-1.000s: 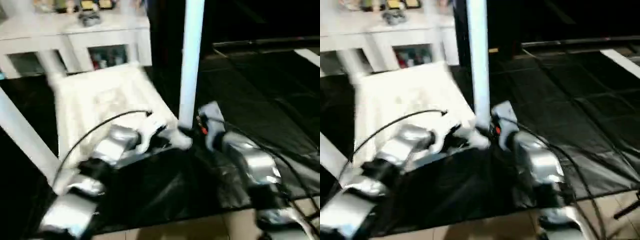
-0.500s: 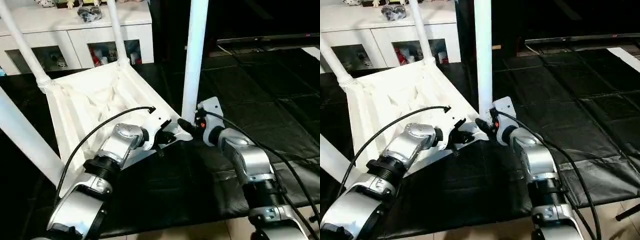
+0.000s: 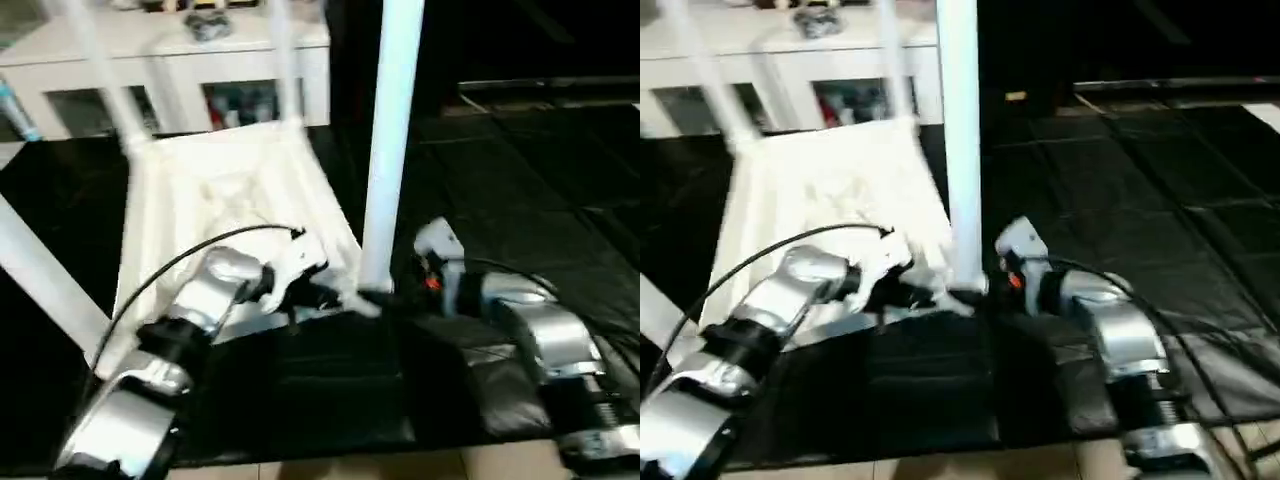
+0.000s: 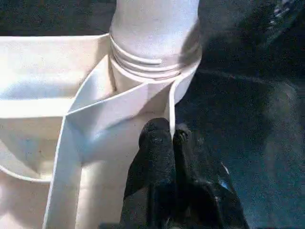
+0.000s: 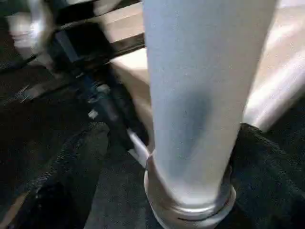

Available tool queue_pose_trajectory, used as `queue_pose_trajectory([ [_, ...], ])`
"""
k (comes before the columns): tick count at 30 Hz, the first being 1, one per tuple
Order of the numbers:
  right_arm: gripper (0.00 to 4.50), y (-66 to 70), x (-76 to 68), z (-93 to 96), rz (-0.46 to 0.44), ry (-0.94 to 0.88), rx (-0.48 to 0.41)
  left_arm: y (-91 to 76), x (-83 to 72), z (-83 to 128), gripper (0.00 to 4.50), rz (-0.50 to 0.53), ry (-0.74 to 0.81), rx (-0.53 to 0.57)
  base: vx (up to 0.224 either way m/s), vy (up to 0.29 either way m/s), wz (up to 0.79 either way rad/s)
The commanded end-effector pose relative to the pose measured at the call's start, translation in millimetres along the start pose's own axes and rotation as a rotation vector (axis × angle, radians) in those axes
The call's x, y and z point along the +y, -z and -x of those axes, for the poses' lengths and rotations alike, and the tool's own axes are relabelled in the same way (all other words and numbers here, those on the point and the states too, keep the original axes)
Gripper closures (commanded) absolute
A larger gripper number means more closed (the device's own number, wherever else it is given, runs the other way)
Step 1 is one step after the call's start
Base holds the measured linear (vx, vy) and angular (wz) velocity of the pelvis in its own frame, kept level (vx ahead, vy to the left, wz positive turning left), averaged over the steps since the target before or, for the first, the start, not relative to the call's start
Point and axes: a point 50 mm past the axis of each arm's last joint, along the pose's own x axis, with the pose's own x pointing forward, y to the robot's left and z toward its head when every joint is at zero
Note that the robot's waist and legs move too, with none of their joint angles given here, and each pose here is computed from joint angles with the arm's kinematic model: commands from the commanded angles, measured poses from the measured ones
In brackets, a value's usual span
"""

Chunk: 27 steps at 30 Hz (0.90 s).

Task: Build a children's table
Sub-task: Rotate leg to tighten

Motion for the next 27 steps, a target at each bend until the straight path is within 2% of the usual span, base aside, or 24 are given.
queue_pose_trajectory([
  [1,0.33,-1.8,6.3,5.2,0.017,-0.145,-0.006,-11.7,-10.2,-4.4,4.50,-0.112,0.139,-0.030,0.000,0.000,0.00],
  [4,0.33,-2.5,6.5,12.8,0.031,-0.214,-0.002,-9.9,-14.1,-2.5,4.50,-0.152,0.201,-0.025,0.000,0.000,0.00],
  [10,0.33,-3.1,9.0,15.7,0.059,-0.322,0.009,-11.2,-19.5,-0.6,4.50,-0.176,0.274,-0.041,0.000,0.000,0.00],
  [22,1.48,0.0,10.8,13.1,0.047,-0.444,0.066,-7.8,-23.9,0.5,4.50,-0.220,0.313,-0.013,0.000,0.000,0.00],
  [26,1.73,1.7,10.6,13.0,0.042,-0.458,0.073,-6.6,-24.2,1.9,4.50,-0.223,0.312,-0.008,0.000,0.000,0.00],
  [27,1.93,1.9,10.6,13.0,0.040,-0.462,0.074,-6.2,-24.3,2.1,4.50,-0.223,0.312,-0.007,0.000,0.000,0.00],
])
